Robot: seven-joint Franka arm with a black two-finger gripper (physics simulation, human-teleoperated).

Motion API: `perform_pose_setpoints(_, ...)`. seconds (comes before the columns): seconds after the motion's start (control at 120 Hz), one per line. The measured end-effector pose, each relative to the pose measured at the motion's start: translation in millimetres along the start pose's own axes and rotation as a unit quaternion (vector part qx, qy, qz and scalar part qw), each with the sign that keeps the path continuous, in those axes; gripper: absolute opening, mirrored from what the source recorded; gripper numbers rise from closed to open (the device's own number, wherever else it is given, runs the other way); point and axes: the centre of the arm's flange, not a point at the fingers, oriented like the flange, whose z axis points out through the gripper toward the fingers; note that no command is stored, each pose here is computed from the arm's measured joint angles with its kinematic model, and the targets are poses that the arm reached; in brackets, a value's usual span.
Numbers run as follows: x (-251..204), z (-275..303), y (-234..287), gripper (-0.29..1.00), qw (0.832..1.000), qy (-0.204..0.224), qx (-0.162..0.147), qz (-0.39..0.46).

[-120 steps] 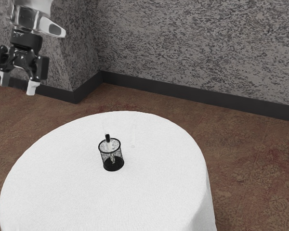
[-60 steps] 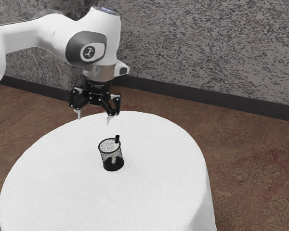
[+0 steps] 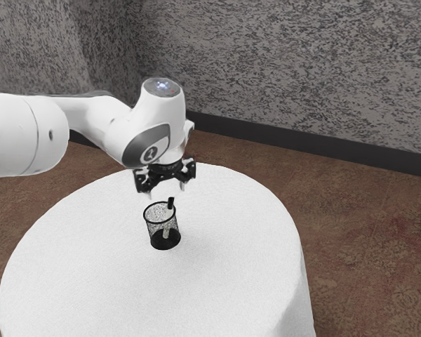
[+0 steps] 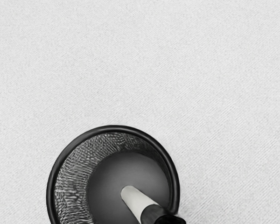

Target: Take the marker out of the pen holder and place it to the left of the pen holder.

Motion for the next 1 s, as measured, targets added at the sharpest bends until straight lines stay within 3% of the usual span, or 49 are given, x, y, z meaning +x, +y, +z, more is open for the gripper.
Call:
perform_pose_setpoints(0.208, -2.6, 23.4, -6.9, 0.58, 0.998, -0.004, -0.026, -0.056)
perform_pose_setpoints(0.408, -3.1, 36.4, -4.5, 0.54, 0.996, 0.006, -0.028, -0.09)
perform_pose_setpoints(0.792, -4.4, 45.9, -9.6, 0.47, 0.991, -0.009, 0.014, -0.132)
perform_pose_setpoints(1.0, -6.7, 47.6, -12.1, 0.31, 0.989, -0.016, 0.031, -0.143)
